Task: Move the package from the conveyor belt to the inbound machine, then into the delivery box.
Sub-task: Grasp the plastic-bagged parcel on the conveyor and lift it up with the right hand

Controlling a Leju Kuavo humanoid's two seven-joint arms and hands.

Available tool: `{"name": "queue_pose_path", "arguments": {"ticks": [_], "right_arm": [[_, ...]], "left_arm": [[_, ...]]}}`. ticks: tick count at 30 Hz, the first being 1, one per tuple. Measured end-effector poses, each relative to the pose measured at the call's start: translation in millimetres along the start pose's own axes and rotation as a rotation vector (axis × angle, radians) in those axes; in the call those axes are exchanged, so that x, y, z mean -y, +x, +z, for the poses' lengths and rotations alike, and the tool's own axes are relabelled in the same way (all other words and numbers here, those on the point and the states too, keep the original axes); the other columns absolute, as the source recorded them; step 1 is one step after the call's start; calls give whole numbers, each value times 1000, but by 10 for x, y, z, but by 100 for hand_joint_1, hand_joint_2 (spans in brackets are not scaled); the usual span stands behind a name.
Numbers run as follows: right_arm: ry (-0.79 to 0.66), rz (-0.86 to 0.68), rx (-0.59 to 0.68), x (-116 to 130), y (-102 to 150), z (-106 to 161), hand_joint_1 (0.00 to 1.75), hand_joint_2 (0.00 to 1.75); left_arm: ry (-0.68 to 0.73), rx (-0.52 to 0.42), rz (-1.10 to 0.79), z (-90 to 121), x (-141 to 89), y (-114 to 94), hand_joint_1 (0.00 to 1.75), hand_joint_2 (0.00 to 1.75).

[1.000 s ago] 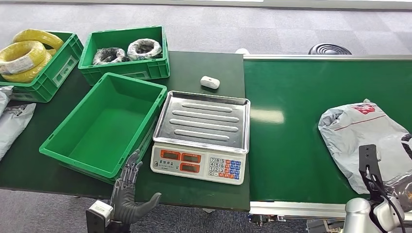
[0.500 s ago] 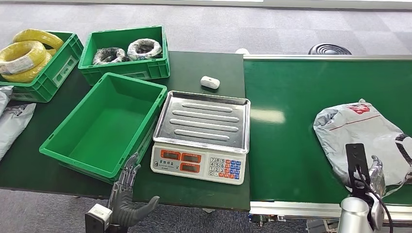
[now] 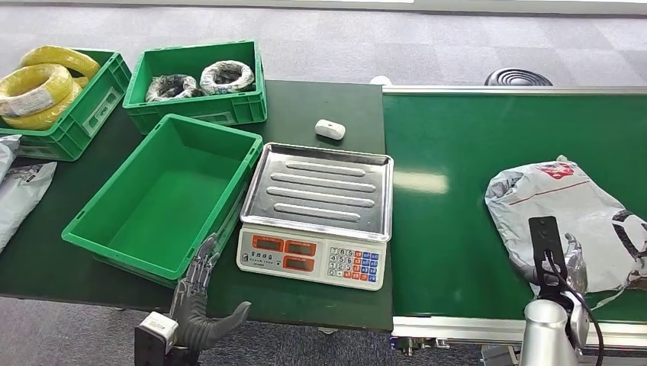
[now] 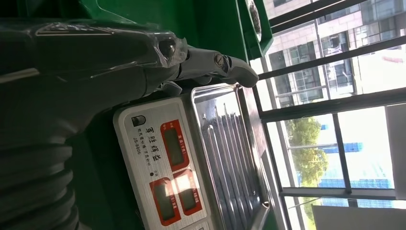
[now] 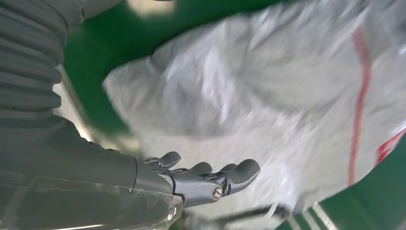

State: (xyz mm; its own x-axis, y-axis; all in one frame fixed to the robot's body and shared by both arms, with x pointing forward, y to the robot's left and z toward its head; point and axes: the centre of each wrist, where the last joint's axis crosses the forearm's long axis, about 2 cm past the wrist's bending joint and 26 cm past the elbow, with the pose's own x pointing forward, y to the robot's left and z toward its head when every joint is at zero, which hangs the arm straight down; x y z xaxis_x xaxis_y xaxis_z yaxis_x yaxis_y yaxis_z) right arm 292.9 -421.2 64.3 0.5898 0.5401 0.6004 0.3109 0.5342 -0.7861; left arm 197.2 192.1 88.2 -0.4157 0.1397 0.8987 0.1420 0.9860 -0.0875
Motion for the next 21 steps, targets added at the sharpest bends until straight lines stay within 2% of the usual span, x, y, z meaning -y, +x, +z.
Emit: {"name": "queue_pose_path", "arguments": {"ticks": [4, 6, 13, 21], "right_arm": [[-273, 244, -59, 99, 51, 30, 0, 175], [-337, 310, -60, 161, 67, 36, 0, 175], [-258, 357, -106, 232, 33, -25, 0, 175], [-92, 266, -92, 195, 11, -120, 0, 175]], "left_arm": [[-4, 4, 4, -20, 18, 59, 0, 175], [-2, 9, 6, -25, 28, 81, 0, 175], [6, 16, 4, -39, 22, 96, 0, 175], [1, 18, 4, -77, -13, 98, 0, 175]]}}
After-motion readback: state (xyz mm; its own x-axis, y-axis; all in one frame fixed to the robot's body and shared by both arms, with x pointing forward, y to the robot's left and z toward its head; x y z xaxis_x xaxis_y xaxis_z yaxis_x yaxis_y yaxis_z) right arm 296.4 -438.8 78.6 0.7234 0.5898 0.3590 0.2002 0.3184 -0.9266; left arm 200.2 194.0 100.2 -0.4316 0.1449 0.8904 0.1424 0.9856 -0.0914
